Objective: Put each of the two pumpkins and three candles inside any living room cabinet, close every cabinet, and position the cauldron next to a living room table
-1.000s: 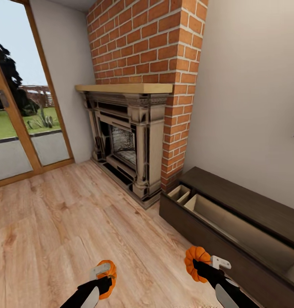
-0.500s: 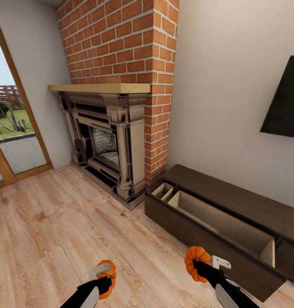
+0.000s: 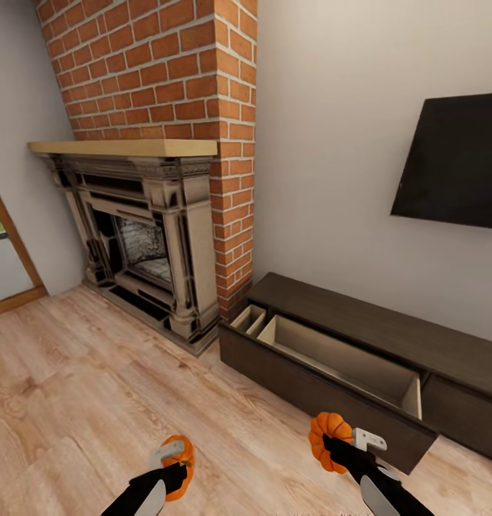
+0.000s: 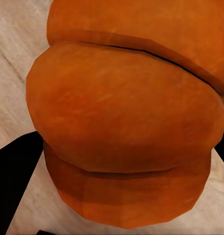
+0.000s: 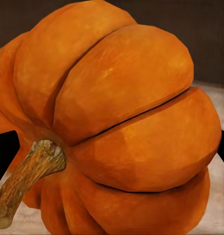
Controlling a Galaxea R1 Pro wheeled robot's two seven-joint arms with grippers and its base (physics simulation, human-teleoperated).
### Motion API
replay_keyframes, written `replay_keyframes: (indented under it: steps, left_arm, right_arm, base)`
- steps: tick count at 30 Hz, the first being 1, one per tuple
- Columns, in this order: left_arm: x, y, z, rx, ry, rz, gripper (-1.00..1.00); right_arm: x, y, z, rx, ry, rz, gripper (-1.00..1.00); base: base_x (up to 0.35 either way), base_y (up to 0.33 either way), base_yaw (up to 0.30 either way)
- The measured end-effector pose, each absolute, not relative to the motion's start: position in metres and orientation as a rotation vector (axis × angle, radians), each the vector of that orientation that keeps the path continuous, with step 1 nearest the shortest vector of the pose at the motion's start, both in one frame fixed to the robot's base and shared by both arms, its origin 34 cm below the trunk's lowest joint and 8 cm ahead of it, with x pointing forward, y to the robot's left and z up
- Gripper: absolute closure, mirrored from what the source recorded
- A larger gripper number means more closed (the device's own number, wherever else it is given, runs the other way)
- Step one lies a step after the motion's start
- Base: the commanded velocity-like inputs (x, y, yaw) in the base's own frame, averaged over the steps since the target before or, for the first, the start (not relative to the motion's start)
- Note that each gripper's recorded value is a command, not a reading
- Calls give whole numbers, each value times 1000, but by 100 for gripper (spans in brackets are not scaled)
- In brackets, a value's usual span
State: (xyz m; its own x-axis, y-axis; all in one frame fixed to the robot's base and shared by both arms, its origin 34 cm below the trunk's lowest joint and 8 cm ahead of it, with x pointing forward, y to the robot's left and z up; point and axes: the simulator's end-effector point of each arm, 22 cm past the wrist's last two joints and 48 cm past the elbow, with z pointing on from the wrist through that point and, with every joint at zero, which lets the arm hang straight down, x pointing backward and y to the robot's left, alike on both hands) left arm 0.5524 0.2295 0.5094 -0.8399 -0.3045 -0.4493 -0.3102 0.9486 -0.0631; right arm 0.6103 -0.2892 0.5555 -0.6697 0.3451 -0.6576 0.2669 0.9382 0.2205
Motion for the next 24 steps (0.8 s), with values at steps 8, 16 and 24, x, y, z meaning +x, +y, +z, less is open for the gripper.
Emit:
replay_keyframes:
  steps: [8, 16, 24]
  left_arm:
    - [552, 229, 509, -442, 2634, 16, 100]
    - [552, 229, 510, -442, 2634, 16, 100]
    - [552, 229, 510, -440, 2634, 16, 100]
  right_arm:
    - [610, -289, 555, 430, 2340, 135, 100]
    - [610, -289, 556, 430, 2339, 135, 100]
    - [610, -289, 556, 430, 2339, 135, 100]
  base:
    - [28, 224, -279]
    - [173, 228, -279]
    - [226, 124, -279]
